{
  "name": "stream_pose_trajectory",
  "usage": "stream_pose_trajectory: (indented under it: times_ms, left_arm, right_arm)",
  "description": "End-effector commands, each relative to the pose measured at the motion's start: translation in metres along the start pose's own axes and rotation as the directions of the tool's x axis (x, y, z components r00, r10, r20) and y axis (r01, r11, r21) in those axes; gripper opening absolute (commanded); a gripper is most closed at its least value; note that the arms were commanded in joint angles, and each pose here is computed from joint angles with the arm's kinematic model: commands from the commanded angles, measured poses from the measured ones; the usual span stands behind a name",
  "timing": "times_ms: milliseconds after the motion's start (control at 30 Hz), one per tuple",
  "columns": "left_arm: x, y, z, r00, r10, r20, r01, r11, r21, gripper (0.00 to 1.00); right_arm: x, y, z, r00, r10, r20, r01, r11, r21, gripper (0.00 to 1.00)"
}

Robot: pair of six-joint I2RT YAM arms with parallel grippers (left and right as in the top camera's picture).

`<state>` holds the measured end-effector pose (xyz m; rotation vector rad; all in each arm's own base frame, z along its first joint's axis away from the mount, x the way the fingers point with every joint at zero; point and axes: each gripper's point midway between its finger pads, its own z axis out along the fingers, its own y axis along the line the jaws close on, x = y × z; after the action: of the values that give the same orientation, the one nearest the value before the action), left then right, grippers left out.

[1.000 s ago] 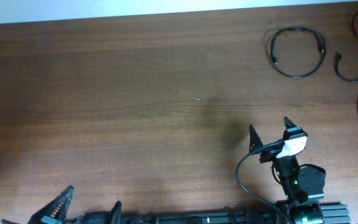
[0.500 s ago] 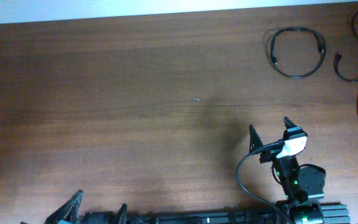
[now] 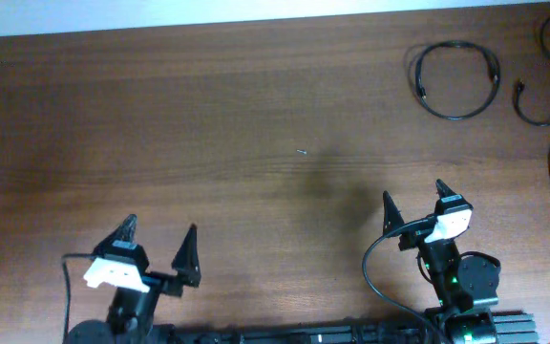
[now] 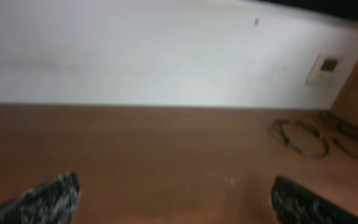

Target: Untangle cables

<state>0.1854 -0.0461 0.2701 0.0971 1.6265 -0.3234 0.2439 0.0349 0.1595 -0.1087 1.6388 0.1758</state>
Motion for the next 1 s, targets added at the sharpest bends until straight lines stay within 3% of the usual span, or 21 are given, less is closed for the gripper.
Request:
stream_pose_trajectory:
  times_ms: [0,233,433,667,767,967]
  left_arm:
    - [0.011,0.008,0.014,0.995,0.093,0.021,-0.092,0.996,-0.013,0.99]
    - [0.024,0.015,0.035,0.970,0.218,0.104,-0.217,0.976,-0.021,0.99]
    - [0.052,0.022,0.047,0.930,0.361,0.070,-0.360,0.933,-0.029,0.99]
    - [0.081,0.028,0.056,0.930,0.364,0.056,-0.363,0.932,-0.027,0.99]
    - [0.100,0.037,0.058,0.937,0.348,-0.012,-0.349,0.936,-0.045,0.99]
    - [0.104,0.051,0.057,0.943,0.328,-0.050,-0.331,0.936,-0.118,0.99]
  right_arm:
    - [0.004,0.000,0.000,1.000,-0.009,-0.010,0.009,1.000,0.004,0.99]
    - [0.004,0.000,0.000,1.000,-0.009,-0.010,0.009,1.000,0.004,0.99]
    - [0.004,0.000,0.000,1.000,-0.009,-0.010,0.009,1.000,0.004,0.99]
    - [0.004,0.000,0.000,1.000,-0.009,-0.010,0.009,1.000,0.004,0.99]
    - [0.004,0.000,0.000,1.000,-0.009,-0.010,0.009,1.000,0.004,0.99]
    - [0.004,0.000,0.000,1.000,-0.009,-0.010,0.009,1.000,0.004,0.99]
